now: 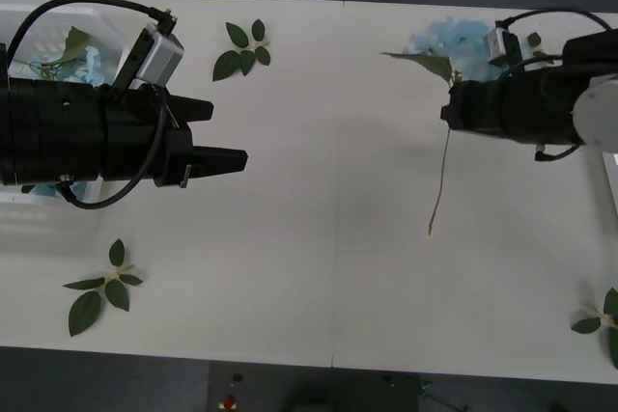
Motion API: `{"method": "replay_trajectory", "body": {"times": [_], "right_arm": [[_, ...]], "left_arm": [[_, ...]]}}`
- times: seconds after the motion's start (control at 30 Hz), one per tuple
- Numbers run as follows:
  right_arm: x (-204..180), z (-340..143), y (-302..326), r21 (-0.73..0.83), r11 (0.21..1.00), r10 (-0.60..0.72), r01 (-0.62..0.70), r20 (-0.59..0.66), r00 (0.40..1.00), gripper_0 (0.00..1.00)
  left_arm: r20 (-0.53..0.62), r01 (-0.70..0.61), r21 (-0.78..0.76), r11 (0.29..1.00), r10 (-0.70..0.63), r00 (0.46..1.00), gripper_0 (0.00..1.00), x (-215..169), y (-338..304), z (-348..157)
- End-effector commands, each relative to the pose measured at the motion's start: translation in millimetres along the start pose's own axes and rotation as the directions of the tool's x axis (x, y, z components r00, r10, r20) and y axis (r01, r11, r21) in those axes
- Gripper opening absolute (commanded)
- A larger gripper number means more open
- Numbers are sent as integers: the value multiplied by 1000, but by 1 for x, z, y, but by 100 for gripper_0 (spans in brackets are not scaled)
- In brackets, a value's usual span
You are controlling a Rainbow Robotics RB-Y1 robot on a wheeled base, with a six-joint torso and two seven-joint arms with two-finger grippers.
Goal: Put the red flowers into the right box and the blue flowers into the left box
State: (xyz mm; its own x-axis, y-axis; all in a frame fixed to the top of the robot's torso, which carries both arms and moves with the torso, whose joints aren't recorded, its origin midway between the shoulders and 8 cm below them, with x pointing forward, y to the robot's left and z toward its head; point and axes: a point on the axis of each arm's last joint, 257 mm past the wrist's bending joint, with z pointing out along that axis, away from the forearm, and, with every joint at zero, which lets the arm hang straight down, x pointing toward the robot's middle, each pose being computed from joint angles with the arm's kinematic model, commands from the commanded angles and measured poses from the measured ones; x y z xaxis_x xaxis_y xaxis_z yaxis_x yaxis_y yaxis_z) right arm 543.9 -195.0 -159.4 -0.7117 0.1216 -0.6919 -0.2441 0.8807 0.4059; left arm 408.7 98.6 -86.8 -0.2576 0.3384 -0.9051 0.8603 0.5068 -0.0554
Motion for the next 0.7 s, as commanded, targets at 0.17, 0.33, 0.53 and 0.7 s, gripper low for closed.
{"method": "replay_trajectory", "body": {"times": [0.17,0.33,0.53,0.7], "right_arm": [[-38,-38,124,-427,896,-104,124,70,992,0],[-50,-48,168,-526,796,-199,298,238,951,0],[-61,-44,200,-533,736,-227,417,385,894,0],[-71,-48,224,-552,707,-190,443,455,870,0]], "left_arm": [[151,183,131,974,-202,968,100,-2,-43,30],[175,303,188,934,-336,926,100,-17,-27,44],[91,396,275,876,-434,896,100,-24,-16,57],[81,427,303,852,-470,879,100,-34,-9,87]]}}
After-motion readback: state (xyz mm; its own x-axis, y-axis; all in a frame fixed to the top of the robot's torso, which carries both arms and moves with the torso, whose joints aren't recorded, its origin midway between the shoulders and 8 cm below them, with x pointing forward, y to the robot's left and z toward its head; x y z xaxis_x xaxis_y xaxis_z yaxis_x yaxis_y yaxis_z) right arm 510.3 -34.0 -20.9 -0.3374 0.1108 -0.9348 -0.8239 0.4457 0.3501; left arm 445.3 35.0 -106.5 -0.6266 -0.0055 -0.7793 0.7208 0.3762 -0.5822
